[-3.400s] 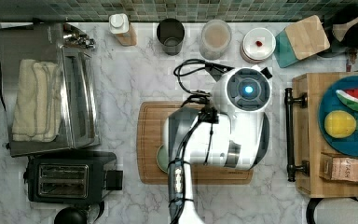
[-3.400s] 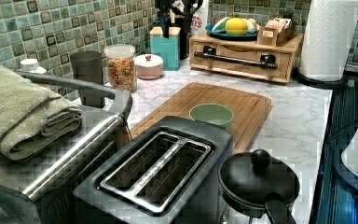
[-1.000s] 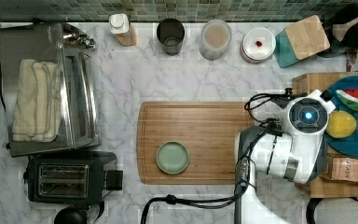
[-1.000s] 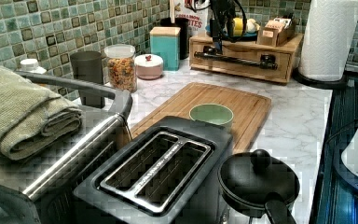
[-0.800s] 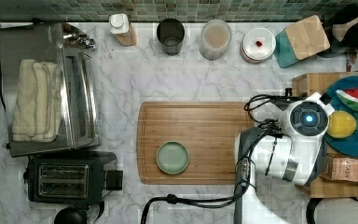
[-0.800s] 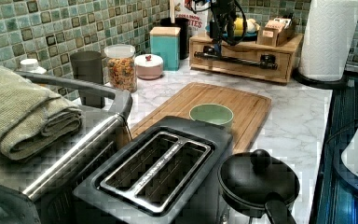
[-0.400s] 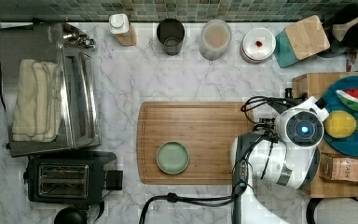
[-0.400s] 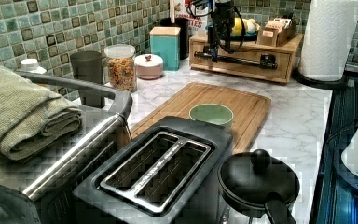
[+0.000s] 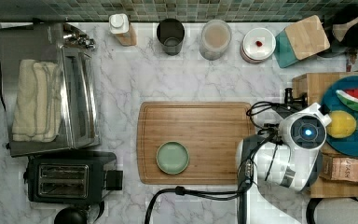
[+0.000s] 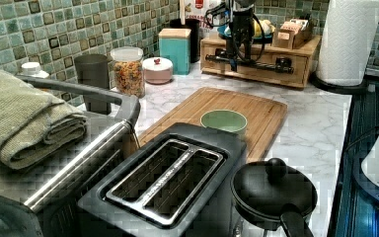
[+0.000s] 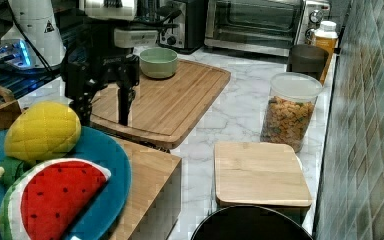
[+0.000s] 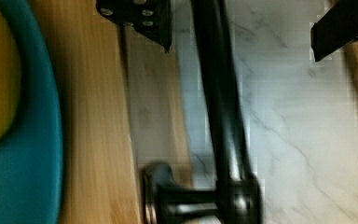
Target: Open the drawer.
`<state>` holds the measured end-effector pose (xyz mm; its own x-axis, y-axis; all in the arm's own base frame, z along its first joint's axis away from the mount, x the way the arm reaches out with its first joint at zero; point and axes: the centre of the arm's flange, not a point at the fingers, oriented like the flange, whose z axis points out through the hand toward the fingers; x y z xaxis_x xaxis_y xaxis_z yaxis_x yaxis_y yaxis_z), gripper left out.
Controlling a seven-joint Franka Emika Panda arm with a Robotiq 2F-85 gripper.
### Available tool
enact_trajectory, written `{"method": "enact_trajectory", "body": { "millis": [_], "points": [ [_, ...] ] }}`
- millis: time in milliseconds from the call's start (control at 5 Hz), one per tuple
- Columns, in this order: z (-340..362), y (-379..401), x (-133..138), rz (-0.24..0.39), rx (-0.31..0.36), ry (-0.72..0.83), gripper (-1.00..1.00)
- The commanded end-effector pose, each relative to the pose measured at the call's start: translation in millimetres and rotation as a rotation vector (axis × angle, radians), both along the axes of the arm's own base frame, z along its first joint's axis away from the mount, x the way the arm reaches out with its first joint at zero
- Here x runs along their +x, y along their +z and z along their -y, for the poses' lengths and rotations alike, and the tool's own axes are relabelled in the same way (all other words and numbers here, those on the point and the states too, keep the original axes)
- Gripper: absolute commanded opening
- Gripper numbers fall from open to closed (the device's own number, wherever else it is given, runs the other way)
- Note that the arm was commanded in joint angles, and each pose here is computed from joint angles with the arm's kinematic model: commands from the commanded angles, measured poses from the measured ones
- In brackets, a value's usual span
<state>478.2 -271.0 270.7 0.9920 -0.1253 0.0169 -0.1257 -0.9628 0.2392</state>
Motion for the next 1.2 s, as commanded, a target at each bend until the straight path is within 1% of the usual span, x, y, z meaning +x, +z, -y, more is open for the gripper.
{"method": "enact_trajectory", "body": {
  "millis": [200, 400, 600, 800, 1000, 1200],
  "points": [
    [8, -42, -39, 0.032, 0.086, -0.172, 1.00],
    [-4, -53, -37, 0.052, 0.108, -0.160, 1.00],
    [-13, -43, -33, 0.034, 0.141, -0.093, 1.00],
    [-35, -32, -20, 0.010, 0.219, 0.014, 1.00],
    [-79, -41, -15, 0.016, 0.311, 0.111, 1.00],
    [-143, -48, -17, 0.061, 0.304, 0.072, 1.00]
  ]
}}
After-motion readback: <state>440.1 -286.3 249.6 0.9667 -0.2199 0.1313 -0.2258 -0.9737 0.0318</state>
